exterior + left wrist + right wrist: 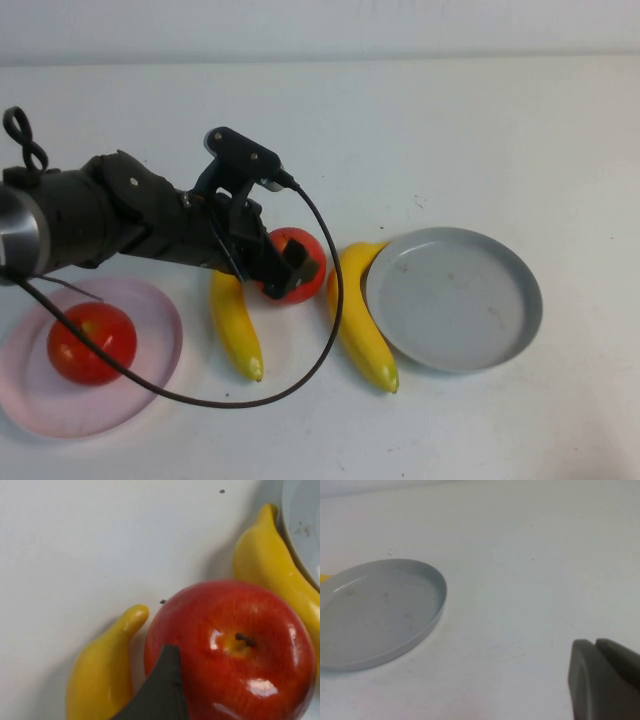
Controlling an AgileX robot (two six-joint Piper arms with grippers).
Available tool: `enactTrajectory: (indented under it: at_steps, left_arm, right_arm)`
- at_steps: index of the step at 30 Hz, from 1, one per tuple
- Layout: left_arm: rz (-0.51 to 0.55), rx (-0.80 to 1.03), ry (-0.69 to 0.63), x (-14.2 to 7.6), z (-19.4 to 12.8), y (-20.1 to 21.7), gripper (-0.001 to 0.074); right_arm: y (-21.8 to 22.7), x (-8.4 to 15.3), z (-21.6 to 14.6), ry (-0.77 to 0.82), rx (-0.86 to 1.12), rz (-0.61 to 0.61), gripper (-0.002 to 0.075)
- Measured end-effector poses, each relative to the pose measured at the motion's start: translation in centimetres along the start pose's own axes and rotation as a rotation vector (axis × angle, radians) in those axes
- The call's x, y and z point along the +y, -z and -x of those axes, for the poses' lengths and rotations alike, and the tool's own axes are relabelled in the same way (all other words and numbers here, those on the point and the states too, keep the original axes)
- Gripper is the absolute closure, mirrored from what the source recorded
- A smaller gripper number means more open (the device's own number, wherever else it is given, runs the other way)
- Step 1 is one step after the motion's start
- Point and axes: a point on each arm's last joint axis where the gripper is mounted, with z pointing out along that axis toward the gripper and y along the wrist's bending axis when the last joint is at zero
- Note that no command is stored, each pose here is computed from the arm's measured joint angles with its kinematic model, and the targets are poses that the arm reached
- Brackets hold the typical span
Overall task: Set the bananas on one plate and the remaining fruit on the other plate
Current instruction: Put one type of fruit in the left plate
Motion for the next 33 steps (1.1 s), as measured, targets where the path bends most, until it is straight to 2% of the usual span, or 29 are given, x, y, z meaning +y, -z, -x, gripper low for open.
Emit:
enactTrajectory:
  at_steps: [13,18,23,27,33]
  left_arm:
    - [0.025,0.020,0.002,0.5,-0.7,-1.5,0.0069]
    - [0.025,0.020,0.000,0.5,-0.7,-1.5,0.0169]
    - [0.021,0.022,0.001,0.5,-0.7,-1.5,0.0170]
    - [0.012,-0.015,-0.016,0.1,0.2,0.3,0.0171]
    - [-0.021,-0.073,-0.004,-1.6,2.1,5.9,0.0171]
  right_arm:
    - [0.0,0.0,0.0,-0.001,0.000,0.000,0.0744]
    - [0.0,0.0,0.0,-0.002,0.000,0.001,0.0744]
    - [0.0,0.0,0.0,-0.002,0.000,0.001,0.0744]
    - [0.0,0.0,0.0,-0.002,0.000,0.001,0.0744]
    - [0.0,0.0,0.0,-0.002,0.000,0.001,0.0744]
